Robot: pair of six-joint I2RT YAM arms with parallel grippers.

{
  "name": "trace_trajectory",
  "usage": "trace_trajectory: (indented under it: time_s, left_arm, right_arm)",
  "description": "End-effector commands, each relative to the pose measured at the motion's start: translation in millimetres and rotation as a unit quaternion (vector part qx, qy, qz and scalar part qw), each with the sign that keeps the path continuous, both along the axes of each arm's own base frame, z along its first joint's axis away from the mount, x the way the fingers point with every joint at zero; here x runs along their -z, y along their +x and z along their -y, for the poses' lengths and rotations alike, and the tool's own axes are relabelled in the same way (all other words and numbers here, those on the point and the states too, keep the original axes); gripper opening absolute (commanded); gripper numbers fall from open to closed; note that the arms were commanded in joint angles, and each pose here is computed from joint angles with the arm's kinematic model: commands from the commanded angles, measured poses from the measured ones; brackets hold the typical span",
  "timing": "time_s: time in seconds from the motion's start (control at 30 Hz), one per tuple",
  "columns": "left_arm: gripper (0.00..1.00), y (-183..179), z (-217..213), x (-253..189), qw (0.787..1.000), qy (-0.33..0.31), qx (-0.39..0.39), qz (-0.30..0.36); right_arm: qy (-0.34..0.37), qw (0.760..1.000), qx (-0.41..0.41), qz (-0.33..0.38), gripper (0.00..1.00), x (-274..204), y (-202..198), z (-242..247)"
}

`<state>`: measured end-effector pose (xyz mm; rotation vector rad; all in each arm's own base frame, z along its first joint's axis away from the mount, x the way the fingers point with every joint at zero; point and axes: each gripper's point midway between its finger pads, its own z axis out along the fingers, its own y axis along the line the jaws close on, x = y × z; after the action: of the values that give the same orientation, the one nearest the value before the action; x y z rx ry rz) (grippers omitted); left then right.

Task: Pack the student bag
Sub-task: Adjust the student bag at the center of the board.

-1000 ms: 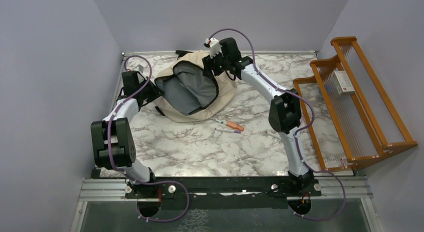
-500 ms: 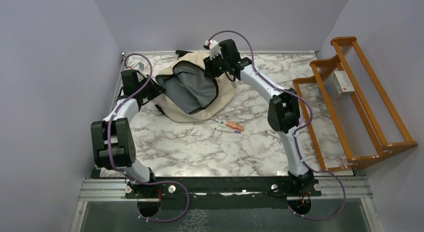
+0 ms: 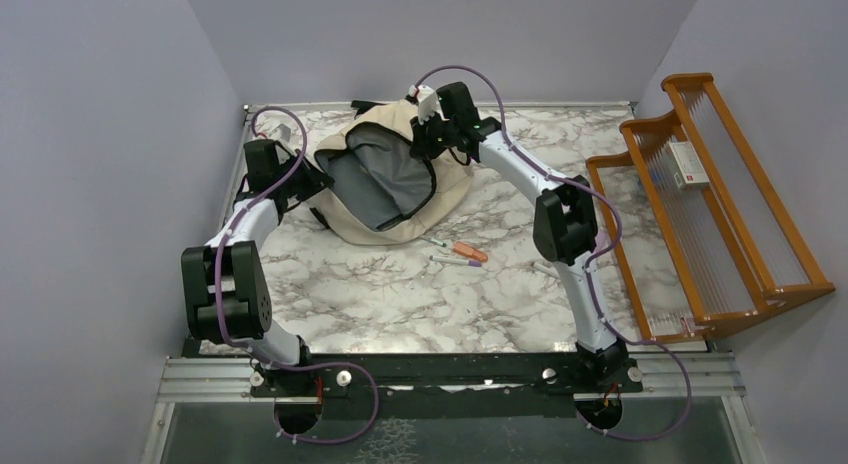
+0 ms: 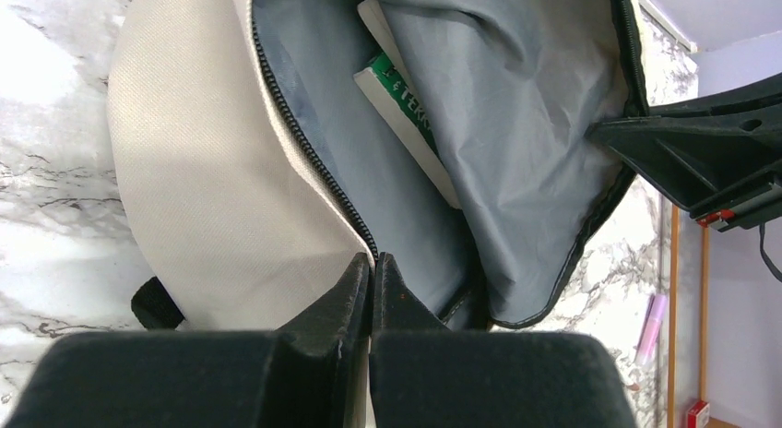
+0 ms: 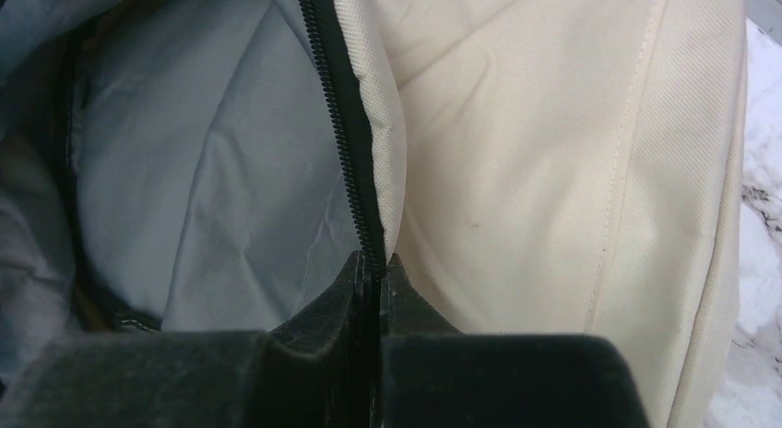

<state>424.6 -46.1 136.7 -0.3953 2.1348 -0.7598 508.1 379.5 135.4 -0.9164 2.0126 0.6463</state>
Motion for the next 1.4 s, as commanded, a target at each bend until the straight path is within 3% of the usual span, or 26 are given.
trace_trajectory:
  time_s: [0.0,0.27,0.57,0.73,0.93,1.07,1.2,1.37]
  left_arm:
    - [0.00,-2.3,2.5,-35.5,0.999,0.029,0.000,0.035]
    - [0.00,-9.8,-7.1,-38.5,0.999,0.046,-0.027,0.007]
    - [0.00,-25.5,-25.2,-39.7,0.994,0.090,-0.065,-0.014]
    - [0.00,-34.9,-40.8,-25.1,0.987,0.129,-0.089,-0.042]
    - [0.00,-42.7,-37.3,-18.6,0.988,0.126,-0.080,-0.049]
    - [0.00,-48.6,-32.0,-12.4,0.989,0.118,-0.067,-0.053]
    - [0.00,-54.2,-25.8,-5.8,0.991,0.109,-0.052,-0.058]
    - [0.00,-57.5,-24.8,-3.8,0.991,0.109,-0.050,-0.059]
  right_arm:
    - [0.054,0.997,-0.049,0.024,0.02,-62.4,-23.2,-15.2]
    - [0.080,0.991,-0.103,0.027,0.01,-94.1,-70.3,-46.3]
    - [0.100,0.980,-0.171,-0.001,0.01,-94.6,-130.2,-96.5]
    - [0.107,0.974,-0.199,-0.024,0.08,-79.8,-152.3,-120.6]
    - [0.122,0.966,-0.218,-0.069,0.12,-56.3,-164.3,-139.5]
    - [0.131,0.958,-0.237,-0.092,0.23,-48.8,-172.4,-143.8]
    - [0.135,0.959,-0.242,-0.064,0.35,-61.9,-177.4,-135.9]
    - [0.104,0.978,-0.179,0.003,0.42,-69.7,-168.3,-104.4]
